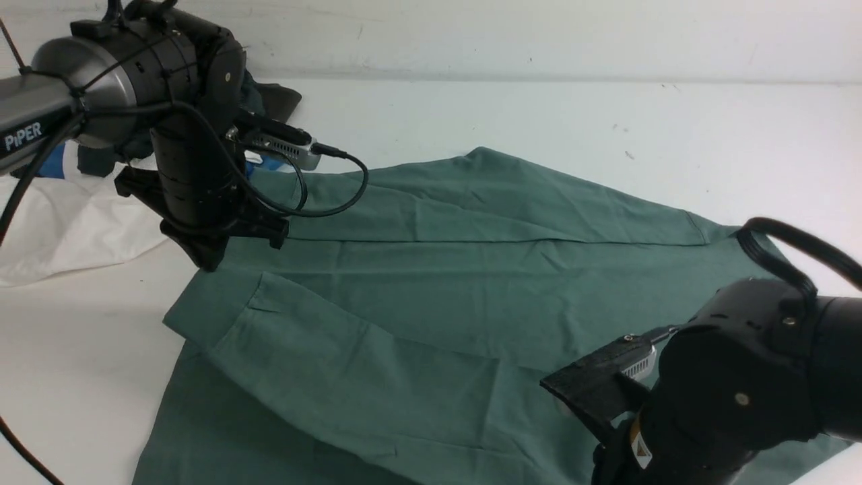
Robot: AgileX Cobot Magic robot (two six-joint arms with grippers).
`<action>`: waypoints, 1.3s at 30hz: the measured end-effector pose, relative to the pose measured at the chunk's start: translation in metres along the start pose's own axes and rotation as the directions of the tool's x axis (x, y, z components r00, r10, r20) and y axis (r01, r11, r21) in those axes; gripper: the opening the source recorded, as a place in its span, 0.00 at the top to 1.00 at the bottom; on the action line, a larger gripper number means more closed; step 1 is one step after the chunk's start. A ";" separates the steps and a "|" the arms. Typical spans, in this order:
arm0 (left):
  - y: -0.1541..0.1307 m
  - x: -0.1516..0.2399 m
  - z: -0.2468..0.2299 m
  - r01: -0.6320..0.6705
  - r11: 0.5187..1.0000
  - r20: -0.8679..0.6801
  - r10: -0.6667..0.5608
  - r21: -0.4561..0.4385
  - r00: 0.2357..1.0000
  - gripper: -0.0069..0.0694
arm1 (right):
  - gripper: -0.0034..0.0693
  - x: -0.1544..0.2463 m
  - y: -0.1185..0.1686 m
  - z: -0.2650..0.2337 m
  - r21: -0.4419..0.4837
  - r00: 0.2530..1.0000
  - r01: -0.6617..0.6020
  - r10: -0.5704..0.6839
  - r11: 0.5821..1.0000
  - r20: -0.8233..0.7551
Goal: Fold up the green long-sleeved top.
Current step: Use the left arm to drag and place the cuff at the centered position on the left edge of the fabric, then use the left arm to clamp the cuff farthest from it
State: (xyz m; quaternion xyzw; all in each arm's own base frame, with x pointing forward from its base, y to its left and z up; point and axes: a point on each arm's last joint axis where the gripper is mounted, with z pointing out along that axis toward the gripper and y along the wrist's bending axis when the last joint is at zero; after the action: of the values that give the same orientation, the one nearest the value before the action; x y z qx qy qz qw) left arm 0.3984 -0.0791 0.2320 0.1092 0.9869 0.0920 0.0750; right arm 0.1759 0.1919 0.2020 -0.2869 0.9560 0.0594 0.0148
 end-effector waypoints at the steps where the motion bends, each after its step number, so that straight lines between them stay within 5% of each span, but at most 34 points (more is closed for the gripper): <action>1: -0.001 -0.001 0.003 -0.001 1.000 -0.003 0.001 0.000 1.000 0.82 | 0.80 0.000 0.000 0.000 0.000 1.000 0.000 0.000 1.000 -0.003; 9: 0.007 -0.006 0.005 0.015 0.998 0.026 -0.014 -0.056 1.000 0.49 | 0.54 -0.004 0.002 -0.019 0.019 0.998 0.020 -0.018 1.000 -0.062; 15: 0.025 -0.022 -0.010 0.218 0.976 0.098 -0.219 0.022 0.971 0.56 | 0.52 -0.016 0.001 -0.057 0.070 0.996 0.063 -0.068 0.996 0.066; 19: 0.042 -0.042 -0.013 0.281 0.952 0.135 -0.297 0.124 0.945 0.71 | 0.58 -0.011 -0.003 -0.089 0.117 0.980 0.059 -0.080 0.991 0.180; 24: 0.047 -0.069 0.018 0.297 0.941 0.125 -0.318 0.163 0.940 0.76 | 0.88 0.010 -0.012 -0.125 0.169 0.947 0.015 -0.068 0.986 0.313; 35: 0.041 -0.097 0.094 0.285 0.952 0.085 -0.296 0.114 0.951 0.42 | 0.97 0.025 -0.046 -0.150 0.190 0.912 -0.145 0.057 0.971 0.405; 39: 0.041 -0.101 0.096 0.286 0.950 0.120 -0.301 0.127 0.946 0.38 | 0.97 0.025 -0.049 -0.151 0.190 0.911 -0.158 0.069 0.969 0.407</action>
State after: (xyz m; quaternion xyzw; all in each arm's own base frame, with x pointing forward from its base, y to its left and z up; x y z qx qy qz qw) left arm 0.5205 -0.0473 0.1597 -0.0293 0.9881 0.0185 0.1500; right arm 0.1824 0.1192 0.3448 -0.2093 0.9488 0.0115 0.2363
